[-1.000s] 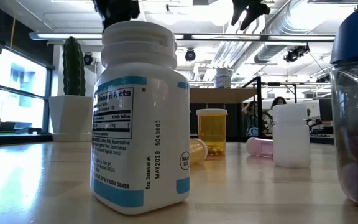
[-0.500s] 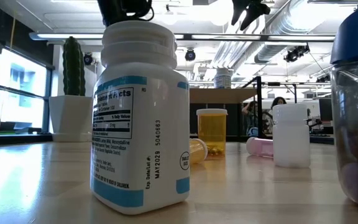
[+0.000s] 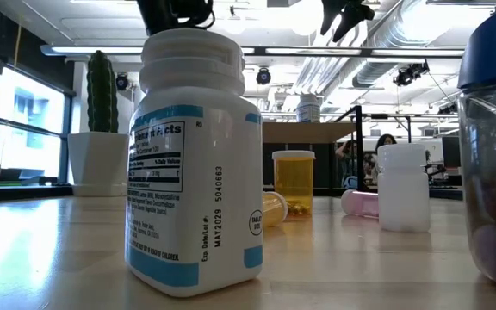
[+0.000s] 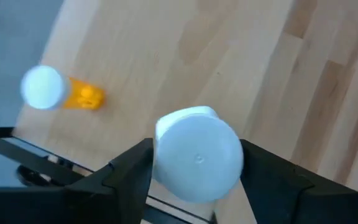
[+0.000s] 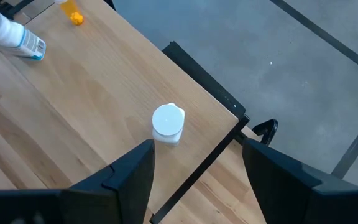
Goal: Pick and place medicine bottles onto shelf by color
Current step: Put the left white blue pill bottle on the shelf, then put the transparent pill bottle on the shelf
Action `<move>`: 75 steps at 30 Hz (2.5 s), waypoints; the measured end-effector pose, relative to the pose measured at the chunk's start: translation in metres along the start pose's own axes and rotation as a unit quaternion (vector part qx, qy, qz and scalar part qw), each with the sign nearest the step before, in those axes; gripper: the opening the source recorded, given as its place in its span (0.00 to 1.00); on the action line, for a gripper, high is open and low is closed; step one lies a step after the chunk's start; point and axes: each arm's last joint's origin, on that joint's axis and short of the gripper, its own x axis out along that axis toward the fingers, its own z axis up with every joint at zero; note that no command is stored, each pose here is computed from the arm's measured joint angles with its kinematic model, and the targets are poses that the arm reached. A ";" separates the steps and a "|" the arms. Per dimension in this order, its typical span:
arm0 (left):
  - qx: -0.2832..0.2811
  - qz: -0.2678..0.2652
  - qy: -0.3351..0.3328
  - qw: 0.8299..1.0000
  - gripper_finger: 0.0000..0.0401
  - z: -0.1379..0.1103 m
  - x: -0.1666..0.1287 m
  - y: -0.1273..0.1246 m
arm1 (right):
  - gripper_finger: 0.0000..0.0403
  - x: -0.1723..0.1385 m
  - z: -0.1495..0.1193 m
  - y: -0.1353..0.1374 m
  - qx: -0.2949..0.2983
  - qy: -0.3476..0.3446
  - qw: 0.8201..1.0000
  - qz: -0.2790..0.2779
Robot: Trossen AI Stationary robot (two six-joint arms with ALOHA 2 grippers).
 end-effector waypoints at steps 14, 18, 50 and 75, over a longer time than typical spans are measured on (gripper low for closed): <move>0.009 0.029 -0.007 1.000 0.57 0.003 -0.006 0.002 | 0.58 -0.002 -0.003 0.004 -0.035 0.008 0.999 0.007; 0.006 0.029 -0.030 0.999 0.57 0.009 -0.019 0.002 | 0.58 -0.007 -0.005 0.009 -0.050 0.003 0.999 0.015; -0.063 -0.122 -0.215 0.967 0.57 -0.079 -0.071 -0.078 | 0.58 -0.092 -0.055 0.063 -0.055 -0.084 0.990 0.094; -0.001 -0.219 -0.234 0.947 0.57 -0.118 -0.079 -0.122 | 0.58 -0.027 -0.186 0.178 -0.025 0.139 0.979 0.148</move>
